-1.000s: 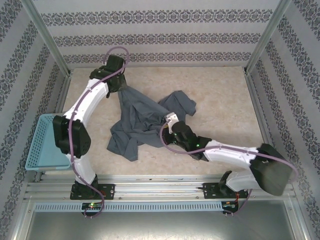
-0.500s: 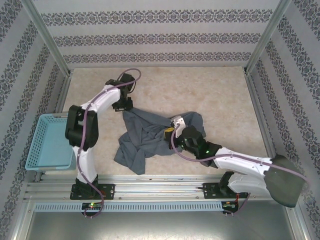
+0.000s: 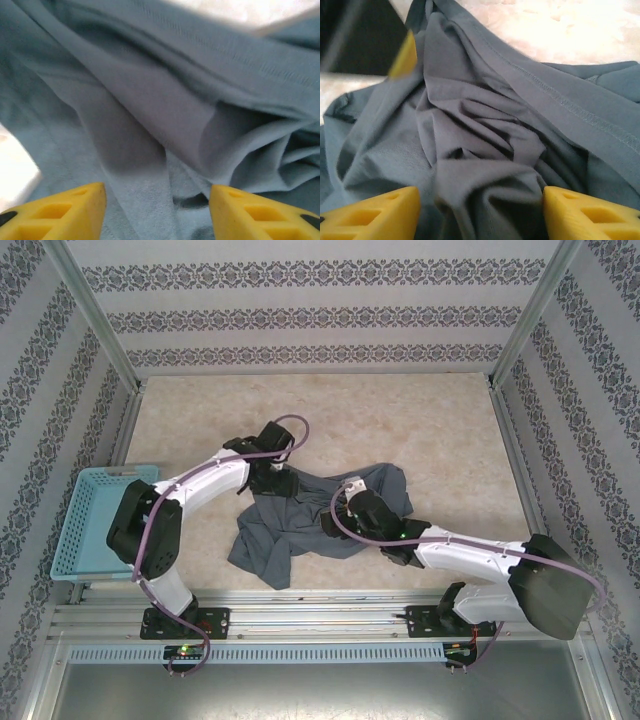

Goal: Fold the inside-out t-shirt

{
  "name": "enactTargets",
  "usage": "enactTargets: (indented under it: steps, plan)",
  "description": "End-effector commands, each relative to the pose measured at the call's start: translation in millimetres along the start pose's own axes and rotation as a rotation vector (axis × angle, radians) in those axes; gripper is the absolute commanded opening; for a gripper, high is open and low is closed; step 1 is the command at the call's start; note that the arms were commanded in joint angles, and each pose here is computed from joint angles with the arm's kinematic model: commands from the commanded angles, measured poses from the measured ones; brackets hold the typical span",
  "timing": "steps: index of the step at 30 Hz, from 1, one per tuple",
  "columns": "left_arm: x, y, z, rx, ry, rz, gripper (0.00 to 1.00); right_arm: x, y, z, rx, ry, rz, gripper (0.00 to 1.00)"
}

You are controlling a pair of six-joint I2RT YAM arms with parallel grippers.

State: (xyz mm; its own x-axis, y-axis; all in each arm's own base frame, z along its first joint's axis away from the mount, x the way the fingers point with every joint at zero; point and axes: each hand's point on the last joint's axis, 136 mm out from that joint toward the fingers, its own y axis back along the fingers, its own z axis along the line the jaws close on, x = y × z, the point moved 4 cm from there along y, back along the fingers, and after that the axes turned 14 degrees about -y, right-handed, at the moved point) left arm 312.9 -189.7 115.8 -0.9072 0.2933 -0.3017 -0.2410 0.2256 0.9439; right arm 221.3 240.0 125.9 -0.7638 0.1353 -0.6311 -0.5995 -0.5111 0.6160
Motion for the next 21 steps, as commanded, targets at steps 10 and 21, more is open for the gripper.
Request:
enactTargets:
  steps: [10,21]
  plan:
    - [-6,-28,-57,0.197,-0.045,-0.051,0.66,2,-27,-8,0.096,-0.119,0.084,0.47]
    - [-25,-28,-53,0.118,-0.024,-0.068,0.16,7,-14,-13,0.1,-0.04,0.045,0.02]
